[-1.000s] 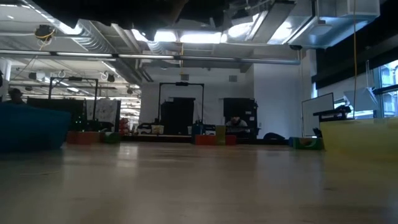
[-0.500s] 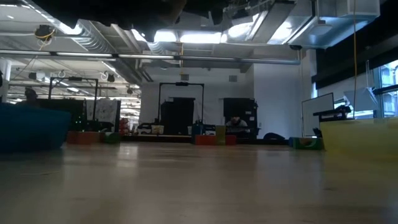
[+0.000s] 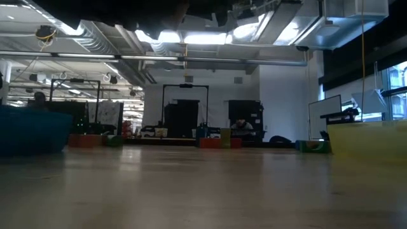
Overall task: Sort blocks by size
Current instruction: Put the brown cylindrical block into the orange bin
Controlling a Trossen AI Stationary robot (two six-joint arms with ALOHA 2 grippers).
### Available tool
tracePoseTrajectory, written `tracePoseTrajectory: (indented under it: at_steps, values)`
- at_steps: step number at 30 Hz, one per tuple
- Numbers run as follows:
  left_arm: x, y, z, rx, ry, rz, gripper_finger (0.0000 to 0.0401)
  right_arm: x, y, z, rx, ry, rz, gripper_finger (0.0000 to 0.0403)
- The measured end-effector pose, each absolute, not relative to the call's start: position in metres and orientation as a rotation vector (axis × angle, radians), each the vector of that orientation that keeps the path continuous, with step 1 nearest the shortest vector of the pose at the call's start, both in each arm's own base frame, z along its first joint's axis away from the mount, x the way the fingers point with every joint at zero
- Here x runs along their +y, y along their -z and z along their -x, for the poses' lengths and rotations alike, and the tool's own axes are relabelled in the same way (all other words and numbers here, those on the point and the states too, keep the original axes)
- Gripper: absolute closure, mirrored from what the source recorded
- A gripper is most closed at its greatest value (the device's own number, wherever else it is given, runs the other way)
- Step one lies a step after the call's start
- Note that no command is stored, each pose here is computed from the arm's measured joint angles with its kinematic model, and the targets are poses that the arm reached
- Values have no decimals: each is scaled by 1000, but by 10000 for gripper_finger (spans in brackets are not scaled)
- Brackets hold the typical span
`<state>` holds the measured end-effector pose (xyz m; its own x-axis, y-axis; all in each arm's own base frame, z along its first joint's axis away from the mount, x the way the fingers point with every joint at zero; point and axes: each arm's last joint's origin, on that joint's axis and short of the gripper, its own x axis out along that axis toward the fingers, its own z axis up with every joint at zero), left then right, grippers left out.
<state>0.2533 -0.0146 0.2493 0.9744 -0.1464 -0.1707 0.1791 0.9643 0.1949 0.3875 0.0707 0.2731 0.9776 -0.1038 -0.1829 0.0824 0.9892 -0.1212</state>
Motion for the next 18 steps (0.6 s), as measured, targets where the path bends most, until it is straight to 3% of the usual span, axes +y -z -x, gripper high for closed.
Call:
tracePoseTrajectory:
  at_steps: [7, 18]
  values:
    - [-14, -247, -248, 220, 169, -261, 177, 70, -269, -387, 222, 111, 142, 268]
    - [-8, -259, -216, 323, 17, -285, 169, 82, -279, -369, 304, 113, 135, 264]
